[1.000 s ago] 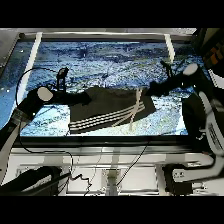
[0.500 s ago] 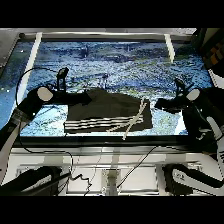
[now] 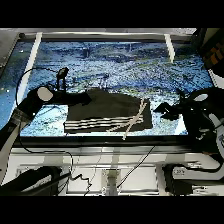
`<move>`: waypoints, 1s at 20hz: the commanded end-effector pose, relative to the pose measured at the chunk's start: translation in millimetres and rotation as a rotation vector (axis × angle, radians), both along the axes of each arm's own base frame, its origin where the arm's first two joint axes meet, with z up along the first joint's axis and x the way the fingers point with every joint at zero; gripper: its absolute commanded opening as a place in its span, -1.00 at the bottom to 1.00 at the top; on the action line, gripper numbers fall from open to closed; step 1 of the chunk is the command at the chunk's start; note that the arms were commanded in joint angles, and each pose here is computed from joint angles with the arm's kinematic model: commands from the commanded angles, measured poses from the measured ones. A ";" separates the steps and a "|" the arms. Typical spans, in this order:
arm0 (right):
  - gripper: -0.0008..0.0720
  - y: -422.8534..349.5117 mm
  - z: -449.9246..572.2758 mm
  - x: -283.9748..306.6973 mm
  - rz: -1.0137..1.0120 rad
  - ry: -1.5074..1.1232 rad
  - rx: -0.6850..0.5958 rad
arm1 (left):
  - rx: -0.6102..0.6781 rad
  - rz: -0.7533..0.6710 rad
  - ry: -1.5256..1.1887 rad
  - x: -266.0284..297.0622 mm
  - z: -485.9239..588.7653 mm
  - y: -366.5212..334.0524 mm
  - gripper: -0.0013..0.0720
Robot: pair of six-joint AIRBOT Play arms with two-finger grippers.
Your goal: Fold the clothes and pants, and hang the long-sleeved shirts on hangers.
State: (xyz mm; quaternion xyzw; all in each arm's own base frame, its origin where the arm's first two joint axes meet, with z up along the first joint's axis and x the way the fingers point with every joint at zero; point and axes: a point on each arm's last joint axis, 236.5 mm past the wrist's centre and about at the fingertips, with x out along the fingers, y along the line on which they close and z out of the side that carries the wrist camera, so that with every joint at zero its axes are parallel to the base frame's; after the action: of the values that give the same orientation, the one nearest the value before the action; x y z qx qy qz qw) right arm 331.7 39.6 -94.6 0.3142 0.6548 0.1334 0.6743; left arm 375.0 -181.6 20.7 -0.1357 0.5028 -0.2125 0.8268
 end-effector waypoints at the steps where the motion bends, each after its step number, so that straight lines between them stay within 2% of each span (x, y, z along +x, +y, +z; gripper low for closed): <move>1: 0.92 31.7 -22.3 9.3 0.043 -0.009 0.032 | 0.000 0.000 -0.001 0.0 0.1 -0.1 0.93; 4: 0.91 54.2 -34.3 22.6 0.047 -0.041 -0.009 | 0.000 -0.001 -0.001 -0.1 0.0 0.0 0.93; 8: 0.87 96.6 -34.2 25.1 0.097 -0.074 0.004 | 0.001 -0.001 -0.001 -0.1 0.0 0.0 0.93; 9: 0.69 108.3 -33.2 25.1 0.110 -0.084 0.008 | 0.003 -0.001 -0.002 0.0 -0.2 0.3 0.93; 11: -0.02 125.5 -28.2 28.1 0.146 -0.113 0.007 | 0.057 -0.009 -0.024 3.3 -4.0 9.6 0.93; 13: -0.61 138.3 -6.6 42.4 0.182 -0.172 0.019 | 0.158 -0.026 -0.067 9.9 -9.4 27.2 0.92; 14: -0.89 142.7 10.6 52.2 0.199 -0.208 0.032 | 0.215 -0.036 -0.093 14.1 -11.2 37.1 0.82; 15: -0.90 147.4 34.1 62.4 0.224 -0.252 0.050 | 0.271 -0.048 -0.116 17.6 -12.5 46.8 0.35; 17: -0.90 149.0 93.7 84.1 0.266 -0.360 0.080 | 0.353 -0.067 -0.155 23.8 -7.9 60.6 -0.92; 20: -0.90 119.8 207.6 115.1 0.200 -0.557 0.076 | 0.317 -0.014 -0.339 53.1 44.6 56.2 -0.95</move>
State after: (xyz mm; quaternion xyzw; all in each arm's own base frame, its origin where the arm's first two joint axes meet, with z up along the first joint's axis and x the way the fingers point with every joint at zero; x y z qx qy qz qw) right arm 430.6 174.0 22.3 0.2249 0.5287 0.2897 0.7655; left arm 404.2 -133.7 30.1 0.0088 0.4509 -0.1683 0.8765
